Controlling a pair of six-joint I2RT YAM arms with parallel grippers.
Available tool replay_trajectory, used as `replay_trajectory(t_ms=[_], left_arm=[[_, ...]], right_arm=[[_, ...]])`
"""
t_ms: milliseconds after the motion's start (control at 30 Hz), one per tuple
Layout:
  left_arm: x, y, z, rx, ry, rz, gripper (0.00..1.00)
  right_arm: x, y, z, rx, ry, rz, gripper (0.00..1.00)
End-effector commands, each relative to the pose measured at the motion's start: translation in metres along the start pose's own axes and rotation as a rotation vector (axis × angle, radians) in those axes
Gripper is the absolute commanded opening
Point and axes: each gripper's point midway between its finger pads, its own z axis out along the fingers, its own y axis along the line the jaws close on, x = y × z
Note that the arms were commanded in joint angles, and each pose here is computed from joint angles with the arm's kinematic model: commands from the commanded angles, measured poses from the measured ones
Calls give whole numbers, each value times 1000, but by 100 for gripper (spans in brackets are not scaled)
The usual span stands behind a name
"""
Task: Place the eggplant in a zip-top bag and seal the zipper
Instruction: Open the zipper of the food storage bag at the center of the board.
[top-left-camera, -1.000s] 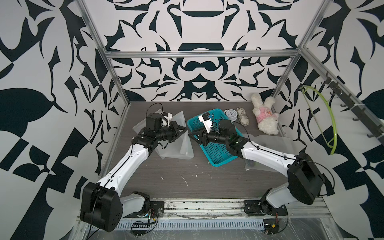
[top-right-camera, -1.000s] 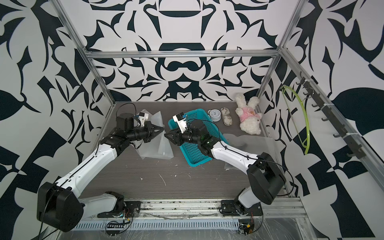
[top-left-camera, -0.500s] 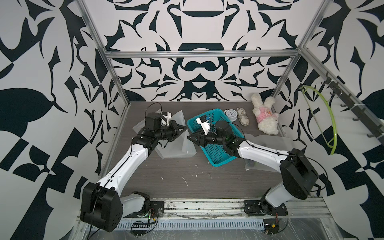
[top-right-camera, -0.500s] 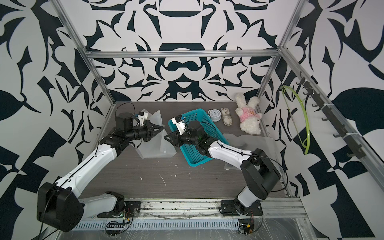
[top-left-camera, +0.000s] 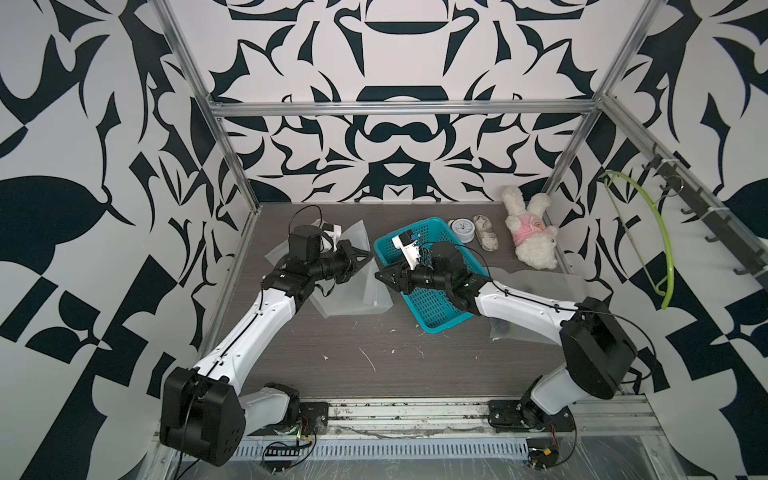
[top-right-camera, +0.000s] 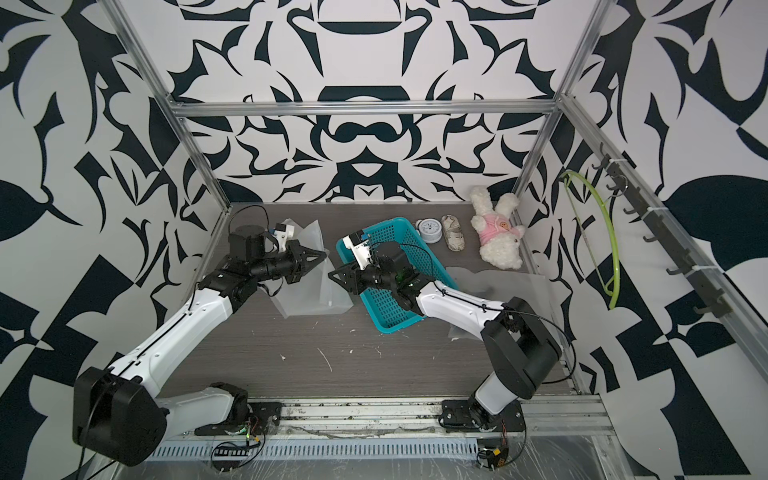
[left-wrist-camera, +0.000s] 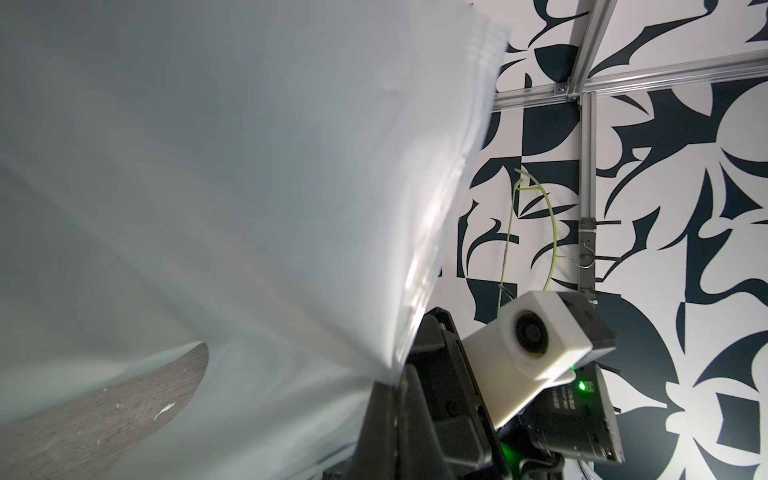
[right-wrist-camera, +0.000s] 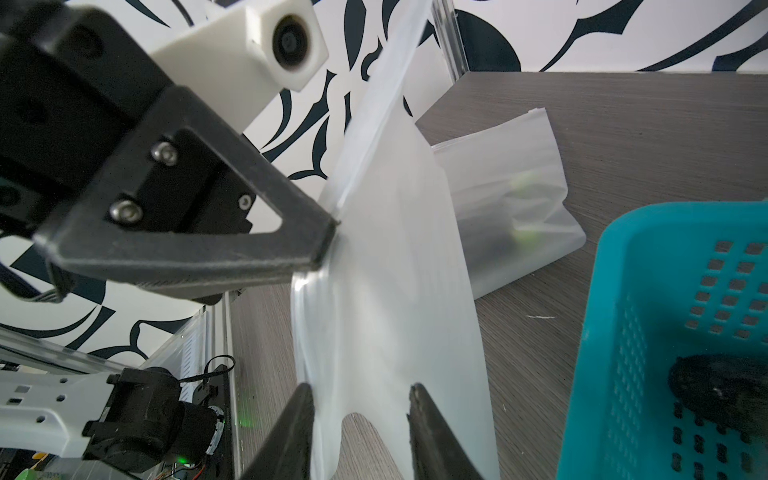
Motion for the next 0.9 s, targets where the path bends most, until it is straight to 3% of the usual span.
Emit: replay_trajectory(t_ms=[0,167,500,733,800,867], left_arm=[[0,-3,-5,19,-16,-6,0],[0,-1,-4,11,-21,-21,0],[-4,-2,-6,10,-46,-36,1],[-3,-2,-10,8,-55,-37,5],[-1,-1,-10,3,-51,-28,12],[-1,-1,-12,-5,-48,-2,32]], right_arm=[[-28,12,1,-6,-63,-50,36],[-31,13,8,-1,-50,-51,22],[-30,11,20,21,-30,-57,20],[-28,6,18,53,-26,-59,5],[-30,7,17,58,-29,-62,0],[-32,5,14,82,-23,-67,0]])
